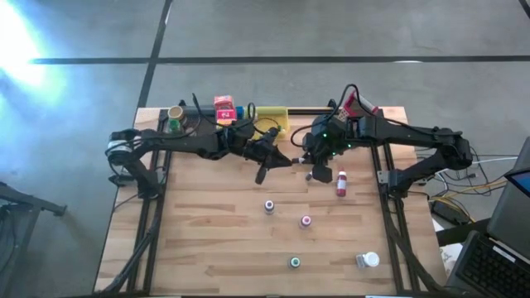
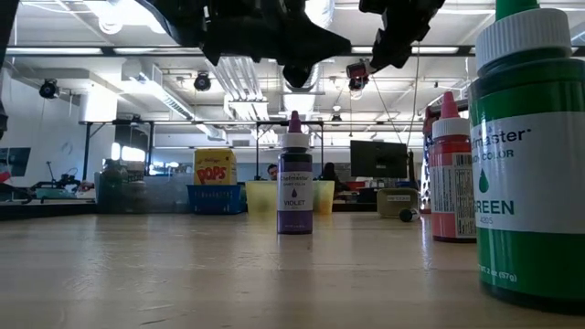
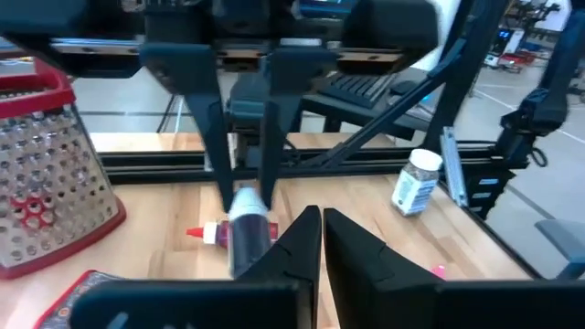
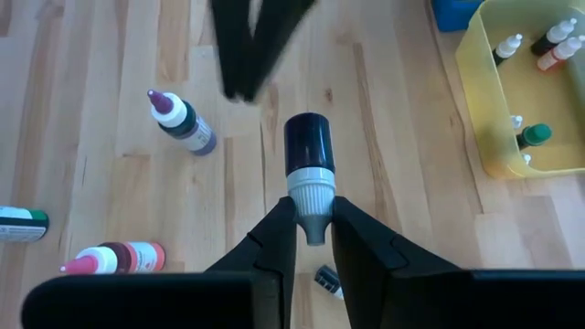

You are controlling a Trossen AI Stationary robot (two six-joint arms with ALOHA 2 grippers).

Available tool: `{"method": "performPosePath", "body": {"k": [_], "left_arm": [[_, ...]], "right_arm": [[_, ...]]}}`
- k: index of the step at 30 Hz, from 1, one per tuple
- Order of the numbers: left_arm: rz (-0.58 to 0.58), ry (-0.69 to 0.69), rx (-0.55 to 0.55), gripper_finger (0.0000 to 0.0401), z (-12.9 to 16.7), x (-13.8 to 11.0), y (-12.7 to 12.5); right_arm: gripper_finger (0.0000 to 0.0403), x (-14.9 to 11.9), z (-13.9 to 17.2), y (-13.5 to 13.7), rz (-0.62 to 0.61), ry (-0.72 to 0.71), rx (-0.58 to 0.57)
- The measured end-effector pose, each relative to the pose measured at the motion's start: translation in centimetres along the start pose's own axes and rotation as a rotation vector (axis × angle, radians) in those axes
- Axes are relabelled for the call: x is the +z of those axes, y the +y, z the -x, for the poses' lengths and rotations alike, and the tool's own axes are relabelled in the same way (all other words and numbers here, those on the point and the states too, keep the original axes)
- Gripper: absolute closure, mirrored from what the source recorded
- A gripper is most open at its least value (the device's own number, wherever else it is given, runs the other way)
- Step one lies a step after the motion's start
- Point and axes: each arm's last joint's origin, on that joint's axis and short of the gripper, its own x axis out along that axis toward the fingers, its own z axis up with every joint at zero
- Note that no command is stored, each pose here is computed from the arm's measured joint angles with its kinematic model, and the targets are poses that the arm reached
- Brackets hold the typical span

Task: Pick & Place Kitchen Items
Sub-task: Put the small violet food coloring bottle into the yellow bin

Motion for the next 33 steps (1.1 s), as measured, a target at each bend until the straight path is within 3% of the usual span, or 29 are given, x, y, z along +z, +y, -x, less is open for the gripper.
{"method": "performPosePath", "body": {"k": [13, 24, 33], "left_arm": [[-0.017, -0.004, 0.030, 0.0380, -0.6, 0.2, 0.4], [0.014, 0.055, 0.054, 0.0380, -1.5, -1.7, 0.9], [0.010, 0.043, 0.055, 0.0380, -1.3, -1.2, 0.8]], "right_arm": [[0.0347, 0.1, 0.0, 0.0, 0.006, -0.007, 0.001], [0.0346, 0.1, 0.0, 0.0, 0.008, -0.006, -0.001], [0.0355, 0.1, 0.0, 0.0, 0.015, -0.011, 0.001]]}}
